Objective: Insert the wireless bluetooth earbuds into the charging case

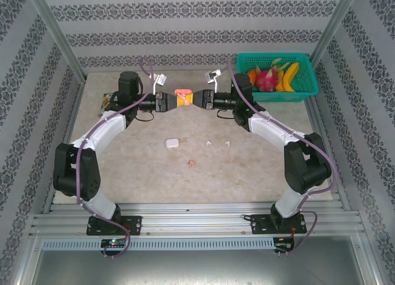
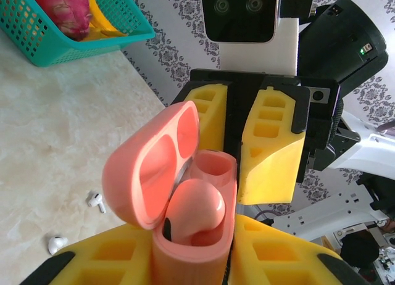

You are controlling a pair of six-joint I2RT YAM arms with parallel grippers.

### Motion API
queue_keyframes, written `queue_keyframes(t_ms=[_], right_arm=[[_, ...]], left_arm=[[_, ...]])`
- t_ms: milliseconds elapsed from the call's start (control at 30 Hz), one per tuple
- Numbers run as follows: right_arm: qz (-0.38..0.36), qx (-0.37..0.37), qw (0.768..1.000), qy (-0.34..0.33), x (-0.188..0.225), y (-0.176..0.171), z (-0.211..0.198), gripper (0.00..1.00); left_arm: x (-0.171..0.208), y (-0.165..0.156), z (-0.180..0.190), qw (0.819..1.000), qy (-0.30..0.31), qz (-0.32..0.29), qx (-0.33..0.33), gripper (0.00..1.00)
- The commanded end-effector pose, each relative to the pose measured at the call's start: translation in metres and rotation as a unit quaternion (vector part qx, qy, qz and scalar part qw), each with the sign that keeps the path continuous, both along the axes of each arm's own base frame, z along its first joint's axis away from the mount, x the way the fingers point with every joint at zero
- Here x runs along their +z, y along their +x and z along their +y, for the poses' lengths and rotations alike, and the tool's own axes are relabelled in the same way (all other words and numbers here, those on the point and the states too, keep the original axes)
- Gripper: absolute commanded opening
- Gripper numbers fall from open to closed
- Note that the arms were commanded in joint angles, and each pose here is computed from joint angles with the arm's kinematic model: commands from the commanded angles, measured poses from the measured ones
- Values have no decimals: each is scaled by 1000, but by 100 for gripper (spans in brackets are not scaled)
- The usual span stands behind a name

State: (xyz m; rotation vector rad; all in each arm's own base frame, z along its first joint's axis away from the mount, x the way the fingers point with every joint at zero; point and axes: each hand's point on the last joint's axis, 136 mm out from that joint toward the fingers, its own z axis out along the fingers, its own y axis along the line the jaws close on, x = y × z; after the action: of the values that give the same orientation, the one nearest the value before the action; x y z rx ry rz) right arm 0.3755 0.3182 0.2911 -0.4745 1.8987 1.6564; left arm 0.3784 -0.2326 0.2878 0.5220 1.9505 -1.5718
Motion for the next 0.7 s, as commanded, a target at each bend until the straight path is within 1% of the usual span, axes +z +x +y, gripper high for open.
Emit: queue_keyframes(t_ms=[0, 67, 100, 133, 167, 233, 267, 333, 433, 500, 600, 667], right_arm=[[6, -1, 1000, -3, -5, 4, 5, 15], [7, -3, 1000, -3, -5, 4, 6, 19], [8, -5, 1000, -3, -5, 5, 5, 21], [8, -6, 1000, -3, -5, 6, 5, 24], [9, -8, 1000, -3, -5, 7, 4, 29], [11, -22, 1000, -3, -4, 10, -1, 46], [11, -30, 999, -2, -2, 11, -5, 52], [17, -48, 999, -2, -2, 13, -15, 60], [36, -87, 996, -10, -5, 11, -35, 64], [65, -114, 991, -29, -21, 8, -47, 64], [118, -142, 979, -86, -63, -7, -56, 64], [147, -154, 966, -145, -98, -24, -55, 64]], left_arm=[[21, -5, -1, 998, -19, -54, -26, 24], [23, -4, -1, 998, -19, -55, -24, 21], [24, -4, -1, 998, -19, -57, -24, 20], [24, -3, -1, 998, -19, -57, -22, 18], [25, -3, -1, 998, -18, -58, -20, 16], [24, 0, 2, 998, -14, -58, -8, 15], [24, 2, 4, 998, -11, -57, -1, 13], [23, 6, 10, 998, -6, -55, 18, 12], [23, 16, 27, 997, 0, -55, 60, 10], [25, 22, 41, 994, 1, -55, 92, 9], [24, 29, 60, 989, 6, -54, 138, 8], [23, 32, 68, 986, 10, -52, 161, 7]])
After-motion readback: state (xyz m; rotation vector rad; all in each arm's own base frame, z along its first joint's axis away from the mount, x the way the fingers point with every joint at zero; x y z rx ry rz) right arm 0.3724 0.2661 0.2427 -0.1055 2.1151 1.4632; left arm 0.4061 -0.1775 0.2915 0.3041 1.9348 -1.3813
